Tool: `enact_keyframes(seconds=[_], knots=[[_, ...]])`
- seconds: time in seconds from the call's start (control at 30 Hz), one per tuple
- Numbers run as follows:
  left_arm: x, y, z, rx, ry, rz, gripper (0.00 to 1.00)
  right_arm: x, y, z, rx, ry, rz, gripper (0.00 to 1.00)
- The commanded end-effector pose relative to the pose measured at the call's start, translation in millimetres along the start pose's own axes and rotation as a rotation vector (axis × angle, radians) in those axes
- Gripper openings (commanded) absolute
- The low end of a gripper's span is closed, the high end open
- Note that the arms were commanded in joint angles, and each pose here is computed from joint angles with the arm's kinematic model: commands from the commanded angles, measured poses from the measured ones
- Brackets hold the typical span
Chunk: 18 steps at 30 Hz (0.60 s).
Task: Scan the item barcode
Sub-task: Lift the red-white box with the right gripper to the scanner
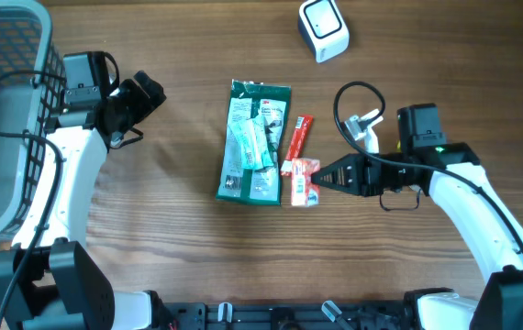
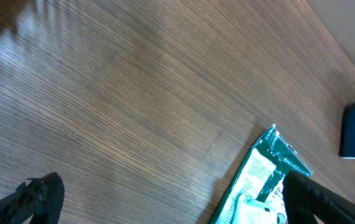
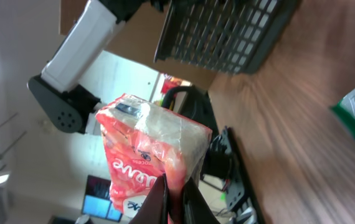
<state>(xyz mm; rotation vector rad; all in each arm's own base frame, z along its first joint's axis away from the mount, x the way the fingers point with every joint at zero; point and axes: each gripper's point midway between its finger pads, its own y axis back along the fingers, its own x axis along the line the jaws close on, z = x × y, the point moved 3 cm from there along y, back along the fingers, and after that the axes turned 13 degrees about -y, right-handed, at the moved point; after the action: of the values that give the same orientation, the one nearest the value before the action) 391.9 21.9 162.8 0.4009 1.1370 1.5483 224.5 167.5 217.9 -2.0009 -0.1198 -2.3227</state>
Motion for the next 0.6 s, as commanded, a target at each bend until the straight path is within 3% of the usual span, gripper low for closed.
enact_keyframes(seconds=[0.0,0.3,0.57], knots=[[1,0,2,-0.006,0.01,0.005,1.0,13,-7,-9,0.037,0.053,0.068,0.04],[1,0,2,-0.006,0.01,0.005,1.0,12,-7,-9,0.036,0.048,0.063,0.04],[1,0,2,-0.006,0.01,0.005,1.0,-14,-6,-7,0.02,0.028,-0.12,0.04]])
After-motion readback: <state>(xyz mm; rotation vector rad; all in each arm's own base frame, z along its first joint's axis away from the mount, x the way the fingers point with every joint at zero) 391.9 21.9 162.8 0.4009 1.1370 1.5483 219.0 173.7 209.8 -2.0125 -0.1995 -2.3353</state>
